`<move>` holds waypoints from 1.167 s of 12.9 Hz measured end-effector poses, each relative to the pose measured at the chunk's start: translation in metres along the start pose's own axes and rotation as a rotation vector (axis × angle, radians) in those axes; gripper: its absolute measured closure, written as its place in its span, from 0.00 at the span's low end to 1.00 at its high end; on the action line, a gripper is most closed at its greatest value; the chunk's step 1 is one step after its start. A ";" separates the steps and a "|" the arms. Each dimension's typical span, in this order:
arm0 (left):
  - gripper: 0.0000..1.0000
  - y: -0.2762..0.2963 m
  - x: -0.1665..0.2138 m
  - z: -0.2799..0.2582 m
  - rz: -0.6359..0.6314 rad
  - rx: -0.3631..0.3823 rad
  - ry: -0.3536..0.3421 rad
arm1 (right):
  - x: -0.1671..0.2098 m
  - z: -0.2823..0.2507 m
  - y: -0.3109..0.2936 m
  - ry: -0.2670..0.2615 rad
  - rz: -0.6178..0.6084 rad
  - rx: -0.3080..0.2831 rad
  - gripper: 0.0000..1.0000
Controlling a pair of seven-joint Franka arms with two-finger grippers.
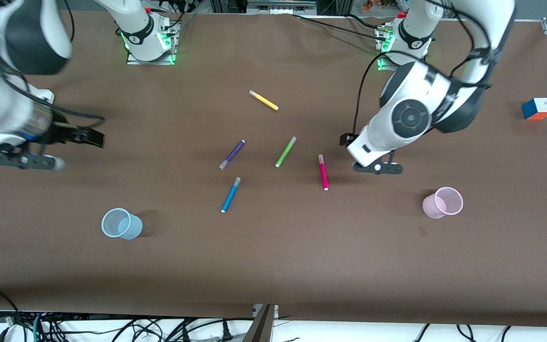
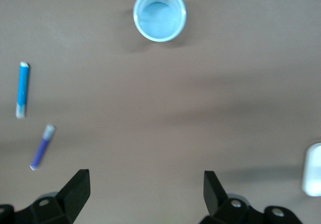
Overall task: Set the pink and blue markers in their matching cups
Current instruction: 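Reach the left gripper to the pink marker while the right gripper reaches the blue marker, then close the left gripper on the pink marker while the right gripper grasps the blue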
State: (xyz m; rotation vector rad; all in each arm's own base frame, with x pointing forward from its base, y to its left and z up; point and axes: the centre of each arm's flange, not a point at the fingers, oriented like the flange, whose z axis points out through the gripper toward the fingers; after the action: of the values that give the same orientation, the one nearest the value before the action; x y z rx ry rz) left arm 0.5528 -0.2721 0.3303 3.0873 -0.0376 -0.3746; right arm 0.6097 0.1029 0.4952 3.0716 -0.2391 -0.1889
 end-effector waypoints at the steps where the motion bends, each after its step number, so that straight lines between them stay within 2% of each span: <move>1: 0.00 0.008 0.001 0.022 -0.008 -0.016 0.018 | 0.003 0.014 -0.024 0.013 0.028 -0.001 0.00; 3: 0.00 0.030 -0.009 0.063 -0.011 -0.028 0.036 | 0.013 0.042 -0.062 0.045 0.077 0.009 0.00; 7: 0.00 0.062 -0.021 0.127 0.056 0.070 0.111 | 0.031 0.107 -0.114 0.045 0.218 0.100 0.00; 11: 0.00 0.074 -0.019 0.158 0.069 0.036 0.128 | 0.024 0.171 -0.181 0.064 0.330 0.112 0.00; 13: 0.00 0.073 -0.018 0.164 0.067 0.031 0.125 | 0.023 0.201 -0.199 0.076 0.340 0.116 0.00; 15: 0.14 0.074 -0.017 0.167 0.068 0.022 0.130 | 0.022 0.222 -0.213 0.084 0.324 0.118 0.00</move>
State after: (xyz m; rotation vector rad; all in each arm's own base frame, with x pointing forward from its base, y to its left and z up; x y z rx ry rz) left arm 0.4948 -0.3504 0.1749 3.1139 -0.1435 -0.1712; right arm 0.6350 0.2993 0.2590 3.0855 -0.7598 -0.0301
